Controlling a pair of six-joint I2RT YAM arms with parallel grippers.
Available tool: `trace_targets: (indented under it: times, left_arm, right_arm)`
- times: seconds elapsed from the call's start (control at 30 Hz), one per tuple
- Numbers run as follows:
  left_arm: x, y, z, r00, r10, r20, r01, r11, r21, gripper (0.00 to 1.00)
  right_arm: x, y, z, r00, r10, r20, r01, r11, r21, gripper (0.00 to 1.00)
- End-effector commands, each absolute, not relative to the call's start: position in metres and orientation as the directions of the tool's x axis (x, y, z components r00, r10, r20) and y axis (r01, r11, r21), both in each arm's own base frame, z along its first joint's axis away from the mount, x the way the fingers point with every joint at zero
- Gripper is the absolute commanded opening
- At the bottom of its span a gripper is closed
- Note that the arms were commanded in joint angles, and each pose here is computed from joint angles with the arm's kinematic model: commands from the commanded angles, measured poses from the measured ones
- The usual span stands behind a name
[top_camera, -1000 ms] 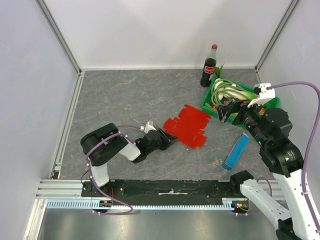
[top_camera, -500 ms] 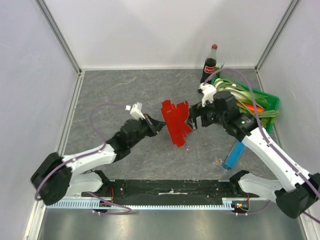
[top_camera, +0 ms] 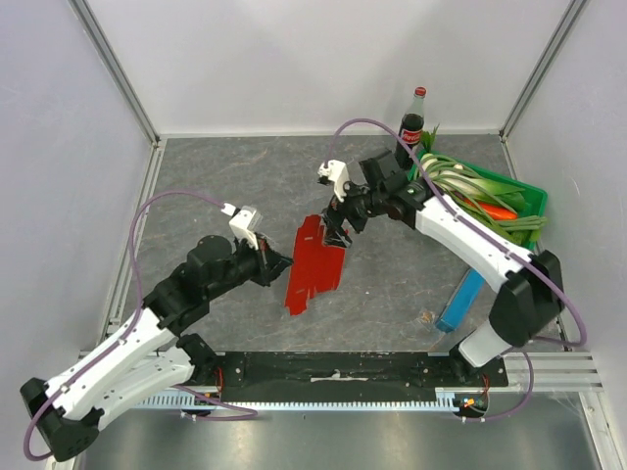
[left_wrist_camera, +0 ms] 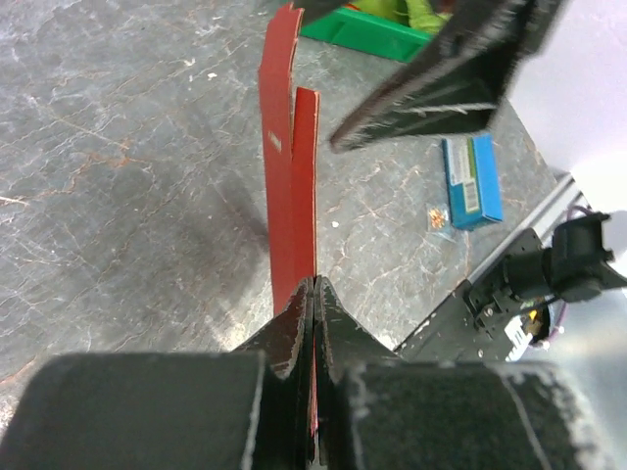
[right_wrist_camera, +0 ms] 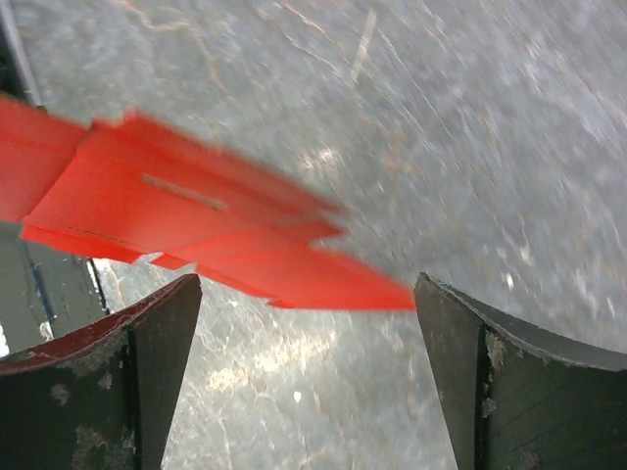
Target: Fold the paper box
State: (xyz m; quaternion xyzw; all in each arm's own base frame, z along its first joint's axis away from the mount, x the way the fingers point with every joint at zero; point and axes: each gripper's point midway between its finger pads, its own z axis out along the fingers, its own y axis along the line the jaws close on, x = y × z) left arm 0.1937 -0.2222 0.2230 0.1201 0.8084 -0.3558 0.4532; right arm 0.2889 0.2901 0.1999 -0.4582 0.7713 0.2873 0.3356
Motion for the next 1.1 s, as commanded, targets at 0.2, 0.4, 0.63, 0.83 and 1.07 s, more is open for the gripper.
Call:
trace_targets:
  times: [0.2, 0.4, 0.63, 0.83, 1.07]
  left_arm:
    - [0.165, -0.221, 0.224, -0.558, 0.024, -0.829, 0.641, 0.647, -0.413, 0.02]
    - [0.171, -0.219, 0.230, -0.516, 0.024, -0.856, 0.652, 0.659, -0.375, 0.02]
    - [0.181, -0.221, 0.231, -0.523, 0.014, -0.853, 0.627, 0.684, -0.373, 0.02]
    - [0.193, -0.198, 0.184, -0.701, -0.205, -0.683, 0.250, 0.826, -0.505, 0.72]
    - [0.174, -0.216, 0.105, -0.804, -0.400, -0.440, 0.042, 0.700, -0.713, 0.89]
  right_arm:
    - [0.275, 0.350, 0.243, -0.074, -0.419, -0.905, -0.989, -0.085, 0.120, 0.94]
    - [0.245, 0.347, 0.220, -0.090, -0.427, -0.900, -0.945, -0.250, 0.213, 0.65]
    - [0.243, 0.349, 0.209, -0.107, -0.423, -0.900, -0.928, -0.282, 0.243, 0.32]
    - [0.361, 0.315, 0.169, -0.443, -0.470, -0.764, -0.810, 0.575, 0.116, 0.66]
    - [0.342, 0.290, 0.164, -0.559, -0.283, -0.779, -0.690, 0.679, 0.249, 0.73]
